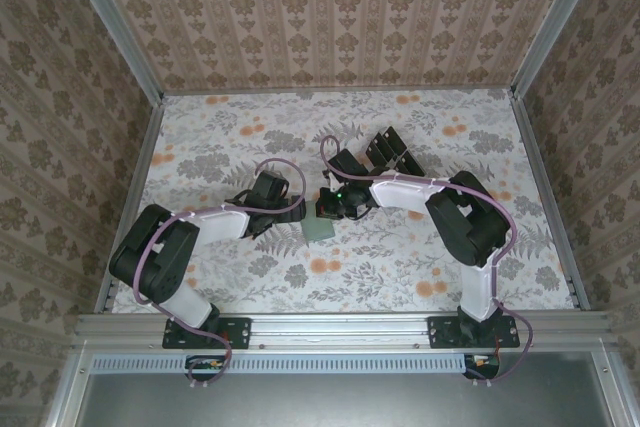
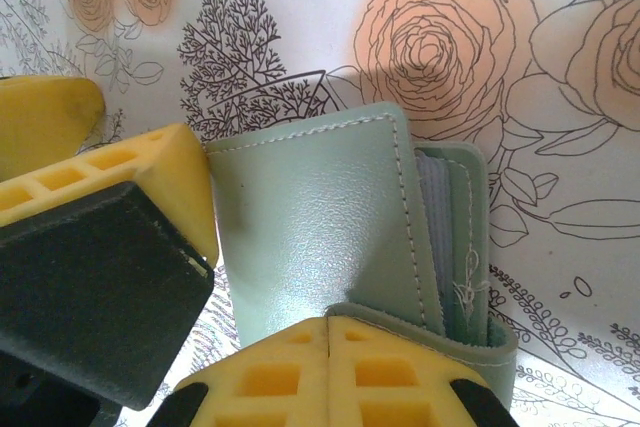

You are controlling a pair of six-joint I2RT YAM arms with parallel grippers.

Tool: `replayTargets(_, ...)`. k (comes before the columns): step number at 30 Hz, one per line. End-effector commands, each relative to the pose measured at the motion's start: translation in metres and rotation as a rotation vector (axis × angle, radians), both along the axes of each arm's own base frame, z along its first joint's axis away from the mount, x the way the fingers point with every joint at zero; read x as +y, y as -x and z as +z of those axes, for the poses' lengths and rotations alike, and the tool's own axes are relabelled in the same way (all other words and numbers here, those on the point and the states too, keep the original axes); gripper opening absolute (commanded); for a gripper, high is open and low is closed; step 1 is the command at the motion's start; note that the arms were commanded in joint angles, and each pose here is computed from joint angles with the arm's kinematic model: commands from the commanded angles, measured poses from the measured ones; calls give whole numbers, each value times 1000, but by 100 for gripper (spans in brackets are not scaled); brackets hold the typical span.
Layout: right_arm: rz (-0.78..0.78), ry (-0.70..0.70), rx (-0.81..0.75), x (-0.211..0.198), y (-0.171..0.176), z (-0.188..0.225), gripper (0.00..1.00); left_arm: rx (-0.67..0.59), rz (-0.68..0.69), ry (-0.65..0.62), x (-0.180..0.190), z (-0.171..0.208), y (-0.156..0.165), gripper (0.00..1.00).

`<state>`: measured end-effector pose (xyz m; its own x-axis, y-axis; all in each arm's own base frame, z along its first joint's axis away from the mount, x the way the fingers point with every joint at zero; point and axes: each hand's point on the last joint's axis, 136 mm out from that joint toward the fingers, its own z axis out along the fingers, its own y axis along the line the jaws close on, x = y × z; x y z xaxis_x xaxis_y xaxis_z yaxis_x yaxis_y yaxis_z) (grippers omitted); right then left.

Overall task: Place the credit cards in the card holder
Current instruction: Close the button on the card holder.

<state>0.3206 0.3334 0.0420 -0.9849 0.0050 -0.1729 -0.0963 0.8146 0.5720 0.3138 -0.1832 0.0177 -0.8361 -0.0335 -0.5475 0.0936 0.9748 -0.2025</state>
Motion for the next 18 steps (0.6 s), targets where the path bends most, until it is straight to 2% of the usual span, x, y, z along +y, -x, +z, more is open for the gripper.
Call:
replayTargets(1, -11, -42, -36, 6, -4, 22, 0, 177, -69, 35, -8, -49, 34, 100)
replayTargets(18, -21, -64, -53, 7, -4, 25, 0, 180, -79, 37, -9, -50, 33, 100)
